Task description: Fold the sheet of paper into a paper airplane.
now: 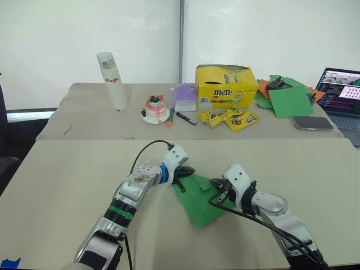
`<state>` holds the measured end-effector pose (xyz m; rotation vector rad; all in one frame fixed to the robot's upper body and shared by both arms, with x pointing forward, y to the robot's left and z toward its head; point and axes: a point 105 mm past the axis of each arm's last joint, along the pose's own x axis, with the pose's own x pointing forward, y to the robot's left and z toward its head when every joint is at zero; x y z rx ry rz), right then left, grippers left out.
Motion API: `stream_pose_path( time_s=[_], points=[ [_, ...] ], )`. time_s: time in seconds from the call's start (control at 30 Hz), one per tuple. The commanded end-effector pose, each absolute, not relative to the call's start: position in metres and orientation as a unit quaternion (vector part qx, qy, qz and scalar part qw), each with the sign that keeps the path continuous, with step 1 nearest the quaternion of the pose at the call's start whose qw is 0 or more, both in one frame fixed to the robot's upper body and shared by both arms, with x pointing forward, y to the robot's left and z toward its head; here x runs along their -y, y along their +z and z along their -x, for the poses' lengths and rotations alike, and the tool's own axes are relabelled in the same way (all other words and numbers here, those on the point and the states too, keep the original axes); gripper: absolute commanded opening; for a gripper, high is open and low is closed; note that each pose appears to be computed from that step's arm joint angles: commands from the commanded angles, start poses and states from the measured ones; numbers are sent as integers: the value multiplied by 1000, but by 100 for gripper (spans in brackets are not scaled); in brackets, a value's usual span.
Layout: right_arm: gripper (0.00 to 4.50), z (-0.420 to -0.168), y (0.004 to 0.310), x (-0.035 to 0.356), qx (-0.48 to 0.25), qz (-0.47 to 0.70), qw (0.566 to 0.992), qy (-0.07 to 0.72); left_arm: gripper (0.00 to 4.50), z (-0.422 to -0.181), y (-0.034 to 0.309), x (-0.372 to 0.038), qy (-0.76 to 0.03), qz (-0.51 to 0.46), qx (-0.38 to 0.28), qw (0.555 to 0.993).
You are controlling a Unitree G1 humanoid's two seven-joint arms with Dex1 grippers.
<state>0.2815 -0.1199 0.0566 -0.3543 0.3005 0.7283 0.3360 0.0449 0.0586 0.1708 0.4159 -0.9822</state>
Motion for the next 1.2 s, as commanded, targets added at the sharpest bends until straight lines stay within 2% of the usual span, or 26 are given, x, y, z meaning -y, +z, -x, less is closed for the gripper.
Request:
stream_pose_path(
  time_s=[0.03,0.2,0.3,0.4,0.67,0.93,1.07,1.17,1.2],
  points=[
    [2,-278,44,119,-174,169,900,362,0,-345,66,-76,-417,-61,-191,886],
    [2,-279,45,117,-172,169,898,369,0,-341,84,-98,-407,-13,-175,896],
    [2,-279,46,116,-170,169,896,373,0,-325,93,-100,-431,41,-188,882],
    [0,-280,47,113,-168,170,894,379,77,-308,100,-96,-451,122,-220,856],
    [0,-278,46,111,-168,169,892,384,346,-278,93,-90,-440,177,-294,830],
    [0,-276,47,111,-169,169,893,382,346,-274,87,-70,-440,187,-307,823],
    [0,-279,56,113,-157,169,897,377,232,-276,86,-62,-449,186,-312,817],
    [0,-279,76,115,-132,146,906,374,132,-275,87,-59,-464,172,-317,809],
    [0,-279,86,116,-117,135,911,371,99,-277,87,-62,-471,140,-317,811]
  ],
)
